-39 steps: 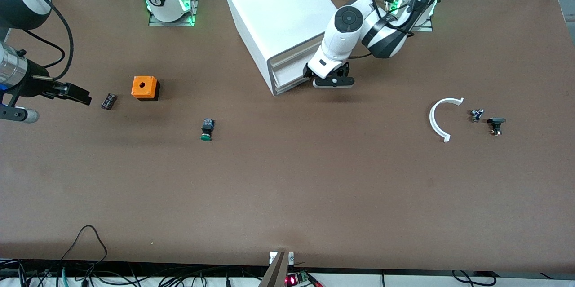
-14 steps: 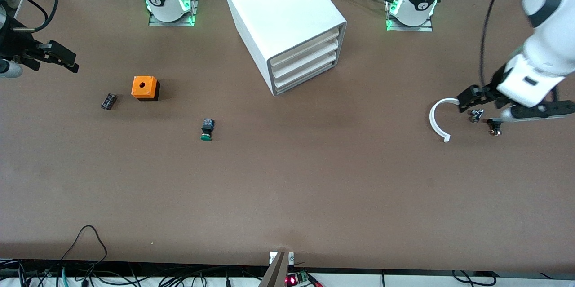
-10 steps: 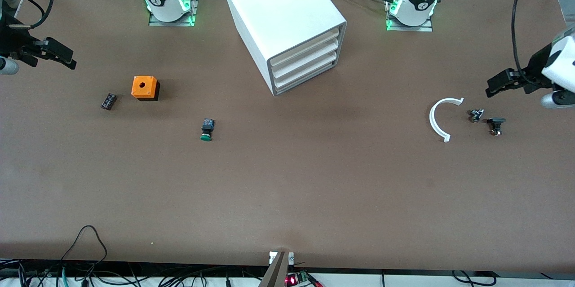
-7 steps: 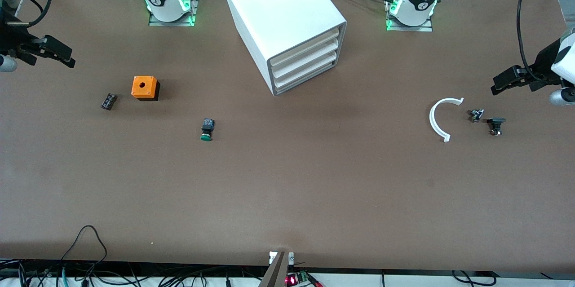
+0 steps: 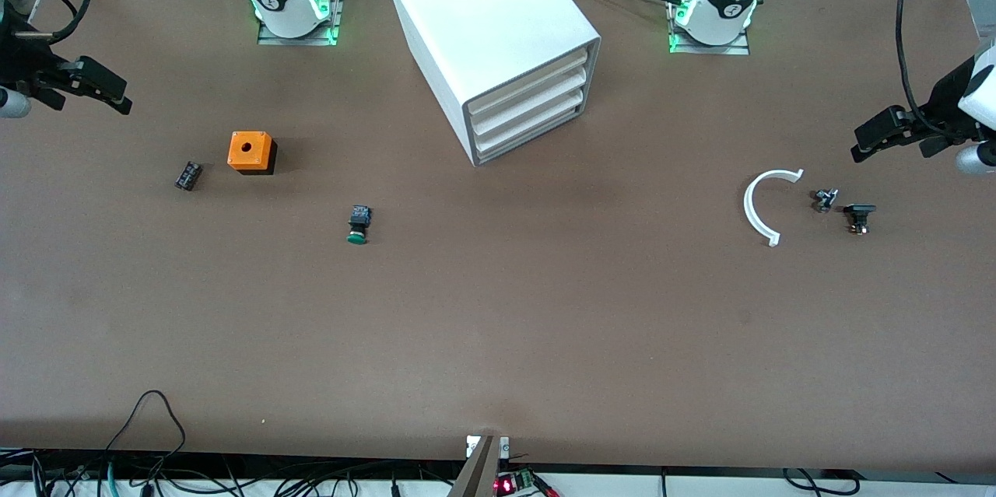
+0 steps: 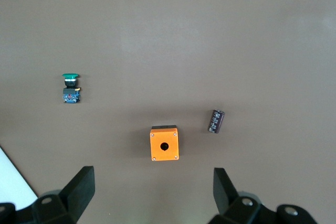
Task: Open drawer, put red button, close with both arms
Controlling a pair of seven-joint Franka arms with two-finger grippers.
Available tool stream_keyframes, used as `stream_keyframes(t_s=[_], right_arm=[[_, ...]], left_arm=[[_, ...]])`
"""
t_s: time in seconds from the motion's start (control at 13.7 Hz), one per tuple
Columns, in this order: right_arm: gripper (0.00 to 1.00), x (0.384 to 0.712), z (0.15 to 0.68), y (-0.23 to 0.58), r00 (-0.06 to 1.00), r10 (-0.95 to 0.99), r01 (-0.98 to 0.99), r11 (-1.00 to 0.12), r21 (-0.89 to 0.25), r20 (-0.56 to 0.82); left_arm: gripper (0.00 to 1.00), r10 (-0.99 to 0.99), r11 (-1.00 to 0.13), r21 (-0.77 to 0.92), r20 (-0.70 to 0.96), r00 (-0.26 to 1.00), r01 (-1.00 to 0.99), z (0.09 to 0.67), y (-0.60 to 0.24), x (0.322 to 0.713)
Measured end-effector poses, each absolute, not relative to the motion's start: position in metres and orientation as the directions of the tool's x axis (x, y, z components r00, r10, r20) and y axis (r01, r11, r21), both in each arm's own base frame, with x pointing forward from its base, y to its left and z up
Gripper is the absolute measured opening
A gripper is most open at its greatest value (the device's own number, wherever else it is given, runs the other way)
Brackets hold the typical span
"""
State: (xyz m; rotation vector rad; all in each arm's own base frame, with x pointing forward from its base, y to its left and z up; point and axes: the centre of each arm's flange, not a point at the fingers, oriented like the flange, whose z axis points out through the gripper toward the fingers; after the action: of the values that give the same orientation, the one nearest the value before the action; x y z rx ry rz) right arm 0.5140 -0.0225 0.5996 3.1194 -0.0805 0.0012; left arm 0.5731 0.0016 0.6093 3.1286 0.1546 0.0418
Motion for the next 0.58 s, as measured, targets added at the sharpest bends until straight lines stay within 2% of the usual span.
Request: stream_keyframes(t_s=[0.58], right_arm=[[1.00,0.5069,0.6017,-0.0224,0.999,-0.039,-0.039,-0.999,0.019,0.010]], left_arm=[[1.00,0.057,-0.998,0.019,0.026,0.998,0.057,0.6092,0.0008,0.5731]])
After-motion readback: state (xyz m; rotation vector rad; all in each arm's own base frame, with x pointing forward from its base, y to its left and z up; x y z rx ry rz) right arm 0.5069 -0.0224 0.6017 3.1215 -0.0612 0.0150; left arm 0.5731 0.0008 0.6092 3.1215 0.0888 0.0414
